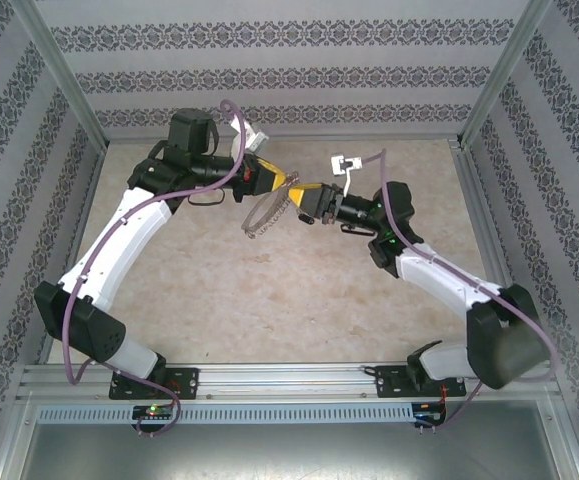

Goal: Put the keys on the keyring

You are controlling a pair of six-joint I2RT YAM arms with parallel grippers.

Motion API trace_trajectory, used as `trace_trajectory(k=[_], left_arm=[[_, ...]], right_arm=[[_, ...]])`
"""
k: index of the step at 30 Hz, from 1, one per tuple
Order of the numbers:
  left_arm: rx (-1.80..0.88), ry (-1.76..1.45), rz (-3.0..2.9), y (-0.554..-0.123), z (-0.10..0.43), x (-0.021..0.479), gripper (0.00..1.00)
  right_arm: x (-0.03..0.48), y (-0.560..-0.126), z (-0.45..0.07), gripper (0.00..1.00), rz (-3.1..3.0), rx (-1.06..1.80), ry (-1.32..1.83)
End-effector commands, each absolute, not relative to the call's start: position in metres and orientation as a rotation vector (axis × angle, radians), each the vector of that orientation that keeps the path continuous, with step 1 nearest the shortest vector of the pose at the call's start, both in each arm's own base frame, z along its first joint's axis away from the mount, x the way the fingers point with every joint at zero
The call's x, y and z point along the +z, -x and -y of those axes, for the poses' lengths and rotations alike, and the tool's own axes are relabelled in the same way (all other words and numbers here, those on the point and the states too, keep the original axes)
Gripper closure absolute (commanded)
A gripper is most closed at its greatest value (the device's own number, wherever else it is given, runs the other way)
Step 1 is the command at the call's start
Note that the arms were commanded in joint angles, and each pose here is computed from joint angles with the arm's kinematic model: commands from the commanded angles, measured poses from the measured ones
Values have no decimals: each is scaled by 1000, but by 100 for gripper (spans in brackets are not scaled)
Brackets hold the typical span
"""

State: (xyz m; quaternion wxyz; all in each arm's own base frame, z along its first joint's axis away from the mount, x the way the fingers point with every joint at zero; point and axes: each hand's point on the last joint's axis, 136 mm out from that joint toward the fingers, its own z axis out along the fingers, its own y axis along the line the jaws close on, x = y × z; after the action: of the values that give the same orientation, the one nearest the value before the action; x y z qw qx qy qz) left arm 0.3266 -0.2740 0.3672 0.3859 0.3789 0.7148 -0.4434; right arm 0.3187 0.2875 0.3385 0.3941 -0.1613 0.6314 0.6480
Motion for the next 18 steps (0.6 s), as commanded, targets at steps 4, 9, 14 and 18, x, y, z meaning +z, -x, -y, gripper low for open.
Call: trace_trajectory(k=[4, 9, 14, 18], left_arm=[[-1182, -1007, -1669, -306, 275, 394, 100], [-1158, -991, -1683, -309, 273, 390, 100], [-1120, -995, -1698, -314, 272, 384, 100], [-1101, -996, -1698, -317, 272, 385, 100]], right_arm=[[358, -374, -293, 78, -1535, 1681, 347], [347, -372, -287, 76, -1550, 1686, 334], [337, -360, -261, 61, -1567, 1628, 291], [337, -349, -247, 54, -1568, 1598, 279]])
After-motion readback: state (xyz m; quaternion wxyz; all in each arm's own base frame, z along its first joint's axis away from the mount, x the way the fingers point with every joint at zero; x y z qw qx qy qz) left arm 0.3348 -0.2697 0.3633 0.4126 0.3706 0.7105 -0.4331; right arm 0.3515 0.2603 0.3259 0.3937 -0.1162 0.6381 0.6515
